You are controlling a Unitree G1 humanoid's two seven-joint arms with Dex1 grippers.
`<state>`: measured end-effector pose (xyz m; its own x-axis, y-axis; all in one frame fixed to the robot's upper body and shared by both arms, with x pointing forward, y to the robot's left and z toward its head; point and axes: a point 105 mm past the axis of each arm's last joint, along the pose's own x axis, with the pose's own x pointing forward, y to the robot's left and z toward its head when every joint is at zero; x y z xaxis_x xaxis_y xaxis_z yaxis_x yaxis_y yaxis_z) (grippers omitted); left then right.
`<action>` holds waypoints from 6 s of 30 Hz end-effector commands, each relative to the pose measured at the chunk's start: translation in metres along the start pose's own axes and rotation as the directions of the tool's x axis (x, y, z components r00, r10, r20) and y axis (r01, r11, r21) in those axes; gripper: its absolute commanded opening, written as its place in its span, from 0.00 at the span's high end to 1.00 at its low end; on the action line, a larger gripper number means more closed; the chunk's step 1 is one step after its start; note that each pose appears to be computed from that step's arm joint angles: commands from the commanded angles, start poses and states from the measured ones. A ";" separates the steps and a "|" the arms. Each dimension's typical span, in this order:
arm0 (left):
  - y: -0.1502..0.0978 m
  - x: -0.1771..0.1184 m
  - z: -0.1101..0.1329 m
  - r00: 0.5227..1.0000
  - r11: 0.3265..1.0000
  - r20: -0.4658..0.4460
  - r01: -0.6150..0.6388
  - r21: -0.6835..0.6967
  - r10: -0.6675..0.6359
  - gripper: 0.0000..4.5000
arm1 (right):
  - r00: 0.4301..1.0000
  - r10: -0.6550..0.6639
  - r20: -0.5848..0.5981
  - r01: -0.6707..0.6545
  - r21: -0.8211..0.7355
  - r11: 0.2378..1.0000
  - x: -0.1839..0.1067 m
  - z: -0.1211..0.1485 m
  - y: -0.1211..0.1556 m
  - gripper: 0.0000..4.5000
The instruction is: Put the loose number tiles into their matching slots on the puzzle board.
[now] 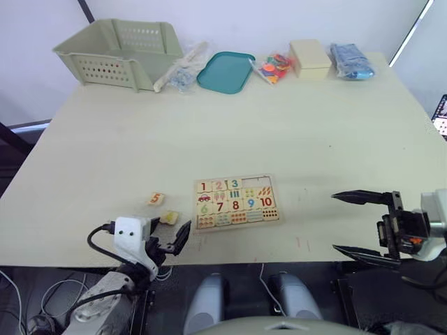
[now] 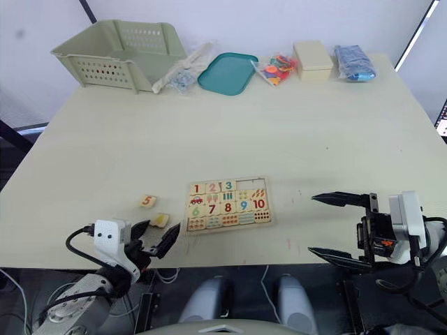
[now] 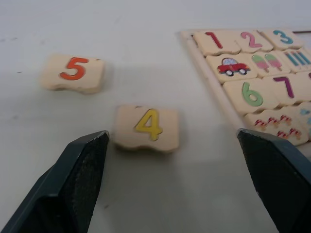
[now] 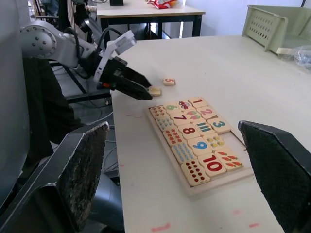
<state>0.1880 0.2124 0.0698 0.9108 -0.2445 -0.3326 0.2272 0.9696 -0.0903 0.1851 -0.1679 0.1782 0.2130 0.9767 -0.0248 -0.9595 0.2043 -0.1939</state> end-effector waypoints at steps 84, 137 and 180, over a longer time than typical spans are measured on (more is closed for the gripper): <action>0.064 0.058 0.056 0.448 0.137 -0.627 0.866 0.480 -0.637 0.28 | 0.994 -0.080 0.074 0.077 0.045 0.996 0.018 0.020 0.030 0.00; -0.039 0.059 0.159 0.658 0.443 -0.487 0.750 0.492 -0.574 0.78 | 0.981 -0.180 0.077 0.182 -0.023 0.983 0.001 0.024 0.013 0.00; -0.125 0.141 0.128 0.700 0.455 -0.658 0.699 0.552 -0.277 0.78 | 0.971 -0.235 0.049 0.239 -0.085 0.967 -0.004 0.006 -0.001 0.00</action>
<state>0.3325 0.0617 0.1483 0.3313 -0.4354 -0.8371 0.9299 0.3007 0.2116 0.1880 -0.1758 0.1778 0.4360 0.8984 0.0530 -0.8675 0.4352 -0.2411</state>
